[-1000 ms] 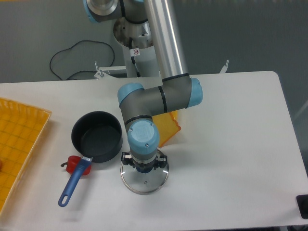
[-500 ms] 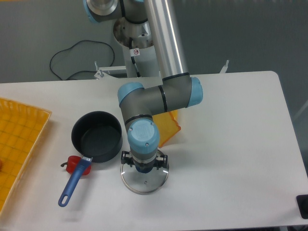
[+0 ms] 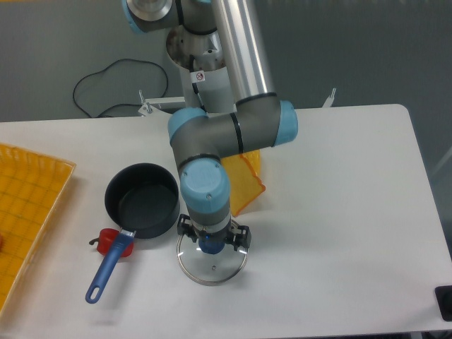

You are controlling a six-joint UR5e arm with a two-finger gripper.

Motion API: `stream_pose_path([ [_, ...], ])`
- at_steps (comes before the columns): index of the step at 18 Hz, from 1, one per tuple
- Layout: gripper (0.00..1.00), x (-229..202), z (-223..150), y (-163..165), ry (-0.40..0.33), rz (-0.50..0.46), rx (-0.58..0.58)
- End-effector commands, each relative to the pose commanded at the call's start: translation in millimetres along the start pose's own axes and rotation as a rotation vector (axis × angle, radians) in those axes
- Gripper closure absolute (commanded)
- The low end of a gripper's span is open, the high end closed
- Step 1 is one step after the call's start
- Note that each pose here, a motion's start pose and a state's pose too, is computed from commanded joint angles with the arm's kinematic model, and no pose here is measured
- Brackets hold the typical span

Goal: Place the lid on the table
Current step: 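Release the blue knob and raise the gripper away from the lid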

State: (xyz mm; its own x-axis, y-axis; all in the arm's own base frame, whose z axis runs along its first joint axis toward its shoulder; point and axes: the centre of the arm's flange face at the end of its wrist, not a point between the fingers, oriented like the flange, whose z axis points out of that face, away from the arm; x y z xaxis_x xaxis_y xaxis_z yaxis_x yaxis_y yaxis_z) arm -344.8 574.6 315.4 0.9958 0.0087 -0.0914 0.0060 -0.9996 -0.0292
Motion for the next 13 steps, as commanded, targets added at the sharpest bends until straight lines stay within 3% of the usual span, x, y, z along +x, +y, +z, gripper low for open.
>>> stream_pose_path([
  [2, 0.0, 3.9, -18.7, 12.4, -0.057, 0.126, -0.061],
  [5, 0.0, 33.5, -38.6, 10.0, -0.046, 0.252, -0.097],
  [13, 0.0, 61.8, -55.7, 6.0, -0.036, 0.293, -0.096],
])
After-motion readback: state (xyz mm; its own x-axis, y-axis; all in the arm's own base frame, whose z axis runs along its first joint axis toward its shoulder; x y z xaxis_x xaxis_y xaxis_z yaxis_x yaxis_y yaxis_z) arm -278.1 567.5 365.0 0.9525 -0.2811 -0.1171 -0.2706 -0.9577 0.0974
